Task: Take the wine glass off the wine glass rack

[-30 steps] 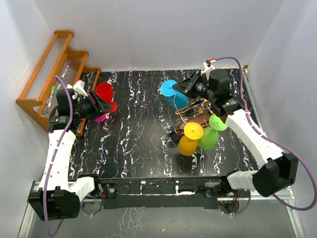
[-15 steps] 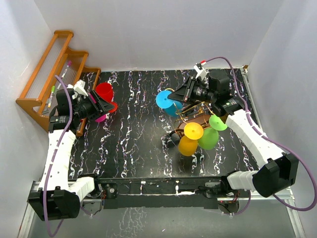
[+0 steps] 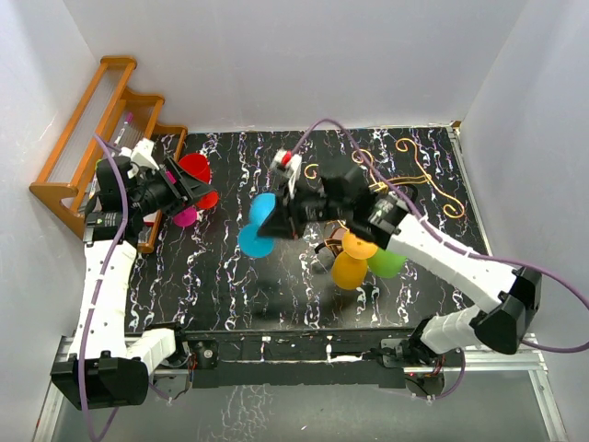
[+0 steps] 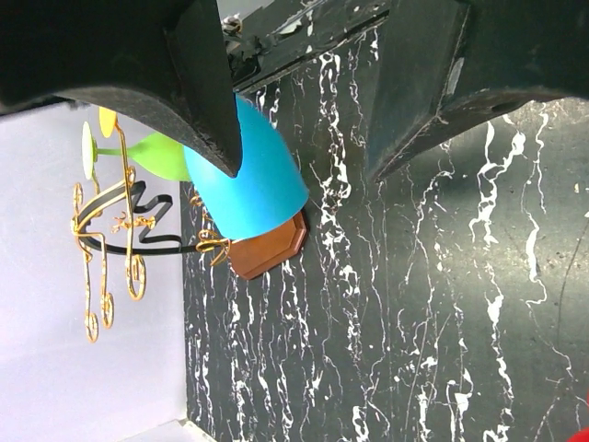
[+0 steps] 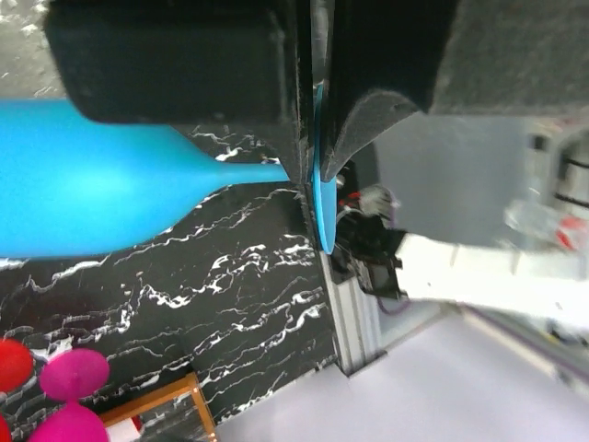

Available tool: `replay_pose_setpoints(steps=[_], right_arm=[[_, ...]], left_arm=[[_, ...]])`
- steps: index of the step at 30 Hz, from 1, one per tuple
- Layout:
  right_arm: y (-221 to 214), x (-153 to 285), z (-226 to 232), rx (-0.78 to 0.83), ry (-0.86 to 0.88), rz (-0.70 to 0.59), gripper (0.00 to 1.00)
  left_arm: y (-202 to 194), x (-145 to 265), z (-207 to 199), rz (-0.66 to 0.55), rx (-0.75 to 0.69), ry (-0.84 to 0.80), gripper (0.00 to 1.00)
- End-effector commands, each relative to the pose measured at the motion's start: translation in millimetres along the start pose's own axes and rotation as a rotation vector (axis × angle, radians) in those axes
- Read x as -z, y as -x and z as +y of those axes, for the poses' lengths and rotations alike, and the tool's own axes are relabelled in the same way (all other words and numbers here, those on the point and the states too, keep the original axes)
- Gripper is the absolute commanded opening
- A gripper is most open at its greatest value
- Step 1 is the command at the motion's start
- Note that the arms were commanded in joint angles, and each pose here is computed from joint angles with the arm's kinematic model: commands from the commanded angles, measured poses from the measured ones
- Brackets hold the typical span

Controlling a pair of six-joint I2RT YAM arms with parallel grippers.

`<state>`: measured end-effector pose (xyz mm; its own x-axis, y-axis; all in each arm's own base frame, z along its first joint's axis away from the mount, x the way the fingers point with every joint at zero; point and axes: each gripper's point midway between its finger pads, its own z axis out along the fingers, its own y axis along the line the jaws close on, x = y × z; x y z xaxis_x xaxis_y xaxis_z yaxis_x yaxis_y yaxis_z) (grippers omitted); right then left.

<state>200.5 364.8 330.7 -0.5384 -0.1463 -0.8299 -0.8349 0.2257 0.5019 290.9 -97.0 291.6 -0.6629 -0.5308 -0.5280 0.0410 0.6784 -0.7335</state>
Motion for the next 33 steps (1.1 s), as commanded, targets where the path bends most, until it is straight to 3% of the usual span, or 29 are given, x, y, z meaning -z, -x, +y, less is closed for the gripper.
replay_pose_setpoints(steps=[1,8,18,24,33], right_arm=[[-6.9,-0.6,3.8,0.496,-0.128,-0.061,0.08],[-62.3,2.2,2.7,1.105,-0.224,-0.017,0.08],[-127.2,1.0,-17.4,1.630,-0.269,0.193,0.08],[-137.3,-6.3,-26.1,1.813,-0.307,0.243,0.08],[-144.2,-13.2,-34.9,1.951,-0.313,0.295,0.08]], left_arm=[[-9.4,3.7,-10.9,0.040,0.027,-0.056,0.55],[-36.4,-7.6,-9.7,0.139,0.167,-0.153,0.55],[-62.9,-3.2,-14.8,0.268,0.200,-0.245,0.62],[-73.3,1.0,-14.3,0.341,0.159,-0.229,0.62],[-99.4,0.7,-6.2,0.455,0.081,-0.184,0.65]])
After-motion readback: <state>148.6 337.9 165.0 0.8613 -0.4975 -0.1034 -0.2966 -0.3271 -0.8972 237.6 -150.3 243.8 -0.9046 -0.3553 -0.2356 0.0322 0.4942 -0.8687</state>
